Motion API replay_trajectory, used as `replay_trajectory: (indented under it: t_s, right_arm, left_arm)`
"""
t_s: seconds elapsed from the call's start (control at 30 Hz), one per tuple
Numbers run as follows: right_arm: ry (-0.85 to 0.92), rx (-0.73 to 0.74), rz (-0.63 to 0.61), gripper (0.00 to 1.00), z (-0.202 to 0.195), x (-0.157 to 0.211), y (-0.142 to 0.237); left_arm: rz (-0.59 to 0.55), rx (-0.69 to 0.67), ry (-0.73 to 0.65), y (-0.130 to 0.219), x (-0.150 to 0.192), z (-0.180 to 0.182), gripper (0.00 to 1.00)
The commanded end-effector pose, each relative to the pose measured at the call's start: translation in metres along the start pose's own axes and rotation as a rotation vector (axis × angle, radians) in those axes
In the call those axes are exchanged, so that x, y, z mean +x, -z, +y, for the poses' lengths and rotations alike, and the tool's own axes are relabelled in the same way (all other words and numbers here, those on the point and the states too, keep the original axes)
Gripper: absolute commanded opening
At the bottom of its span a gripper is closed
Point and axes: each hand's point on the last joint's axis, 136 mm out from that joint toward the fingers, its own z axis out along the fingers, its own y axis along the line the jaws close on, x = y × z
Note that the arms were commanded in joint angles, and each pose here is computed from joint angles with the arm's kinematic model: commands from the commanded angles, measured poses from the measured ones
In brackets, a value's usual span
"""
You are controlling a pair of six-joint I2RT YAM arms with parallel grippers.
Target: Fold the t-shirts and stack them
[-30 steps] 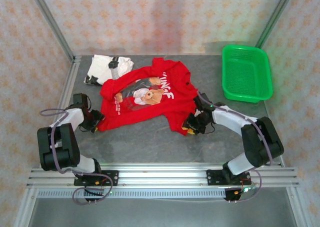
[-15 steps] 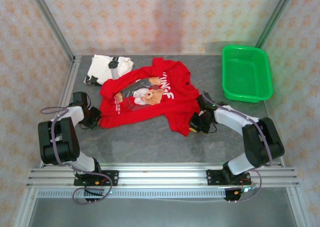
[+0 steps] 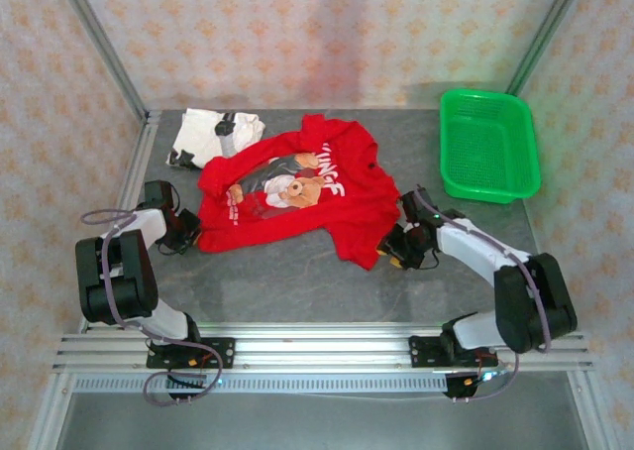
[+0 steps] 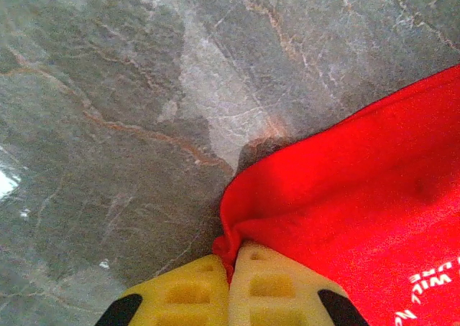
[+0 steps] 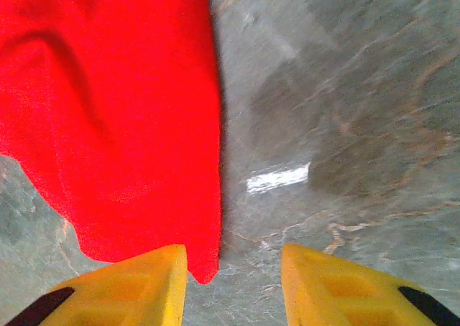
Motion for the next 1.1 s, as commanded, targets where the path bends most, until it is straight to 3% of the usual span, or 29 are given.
replay_trajectory:
  t_s: [0.0, 0.27, 0.43, 0.53, 0.67, 1.07]
  right_arm:
    - [0.052, -0.021, 0.038, 0.4, 0.016, 0.004, -0.008]
    - [0.094, 0.003, 0.081, 0.39, 0.028, 0.007, -0.022]
    - [0.078, 0.063, 0.102, 0.17, 0.017, 0.007, -0.032]
    - [0.071, 0.075, 0.112, 0.14, 0.014, 0.008, -0.034]
    - [0.064, 0.101, 0.085, 0.0, 0.009, 0.005, -0.027]
    - [-0.182, 0.108, -0.087, 0.0, -0.049, -0.009, 0.008]
  left_arm:
    - [0.042, -0.098, 0.003, -0.016, 0.01, 0.029, 0.03]
    - [0.05, -0.095, 0.0, -0.018, 0.013, 0.03, 0.03]
    - [0.054, -0.099, -0.006, -0.018, 0.014, 0.031, 0.03]
    - [0.057, -0.102, -0.007, -0.018, 0.015, 0.032, 0.03]
    - [0.058, -0.106, -0.009, -0.018, 0.016, 0.035, 0.03]
    - [0.055, -0.116, -0.003, -0.015, 0.014, 0.044, 0.02]
